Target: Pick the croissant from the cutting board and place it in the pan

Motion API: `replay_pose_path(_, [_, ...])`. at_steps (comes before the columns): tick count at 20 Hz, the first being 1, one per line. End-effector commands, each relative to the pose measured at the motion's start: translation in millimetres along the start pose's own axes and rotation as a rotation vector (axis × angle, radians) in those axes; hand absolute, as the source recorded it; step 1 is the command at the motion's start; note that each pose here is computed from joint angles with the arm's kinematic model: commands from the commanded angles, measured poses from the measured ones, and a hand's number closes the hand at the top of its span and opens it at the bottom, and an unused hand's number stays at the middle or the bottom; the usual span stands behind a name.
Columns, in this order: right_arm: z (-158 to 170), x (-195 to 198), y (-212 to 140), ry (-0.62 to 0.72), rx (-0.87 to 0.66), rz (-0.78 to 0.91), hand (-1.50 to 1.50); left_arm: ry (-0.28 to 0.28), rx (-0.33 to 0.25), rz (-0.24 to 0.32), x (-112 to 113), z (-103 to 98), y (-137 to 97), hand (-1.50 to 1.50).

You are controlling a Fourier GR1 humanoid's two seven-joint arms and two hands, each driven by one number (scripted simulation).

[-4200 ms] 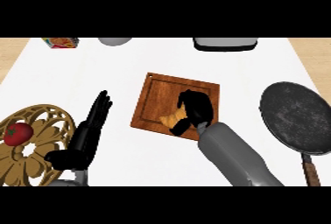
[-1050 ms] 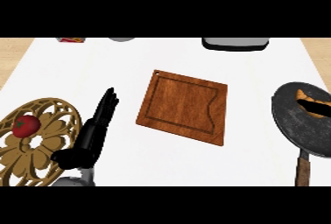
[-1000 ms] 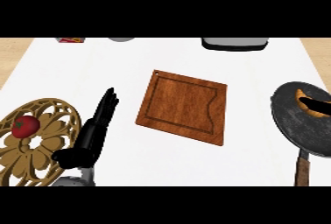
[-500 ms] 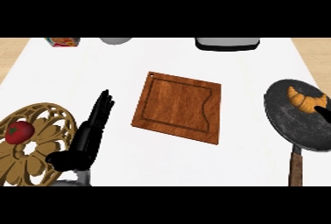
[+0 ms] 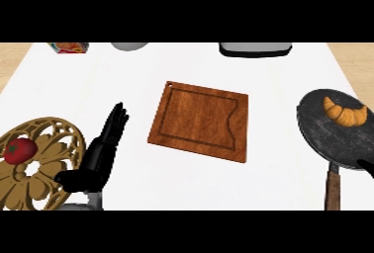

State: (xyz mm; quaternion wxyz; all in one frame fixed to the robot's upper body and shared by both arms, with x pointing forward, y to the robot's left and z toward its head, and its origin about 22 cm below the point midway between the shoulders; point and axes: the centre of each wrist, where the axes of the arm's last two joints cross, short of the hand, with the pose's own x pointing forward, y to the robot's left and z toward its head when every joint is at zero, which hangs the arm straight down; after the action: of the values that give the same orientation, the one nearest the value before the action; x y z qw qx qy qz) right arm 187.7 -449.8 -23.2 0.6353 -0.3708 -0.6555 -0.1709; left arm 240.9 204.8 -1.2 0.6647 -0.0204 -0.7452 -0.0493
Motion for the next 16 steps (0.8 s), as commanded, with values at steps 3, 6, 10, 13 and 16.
replay_pose_path(3, [46.8,8.7,-4.1,-0.022,0.035,0.031,-1.50,-0.012,0.002,-0.004,6.1,-20.3,-9.2,0.00])
replay_pose_path(6, [52.8,-1.2,-22.9,-0.052,0.021,0.032,-1.50,-0.015,-0.020,-0.002,12.9,-15.3,22.3,0.00])
replay_pose_path(10, [73.2,-5.0,-26.2,-0.017,0.037,0.060,-1.50,-0.005,-0.017,0.015,9.0,1.7,-13.2,0.00])
replay_pose_path(13, [76.0,9.0,-30.5,-0.016,0.044,0.071,-1.50,-0.032,-0.020,-0.006,4.4,-2.6,-3.4,0.00])
replay_pose_path(16, [82.8,15.2,-25.1,-0.002,0.027,0.097,-1.50,-0.022,-0.002,-0.006,11.1,-13.8,5.6,0.00])
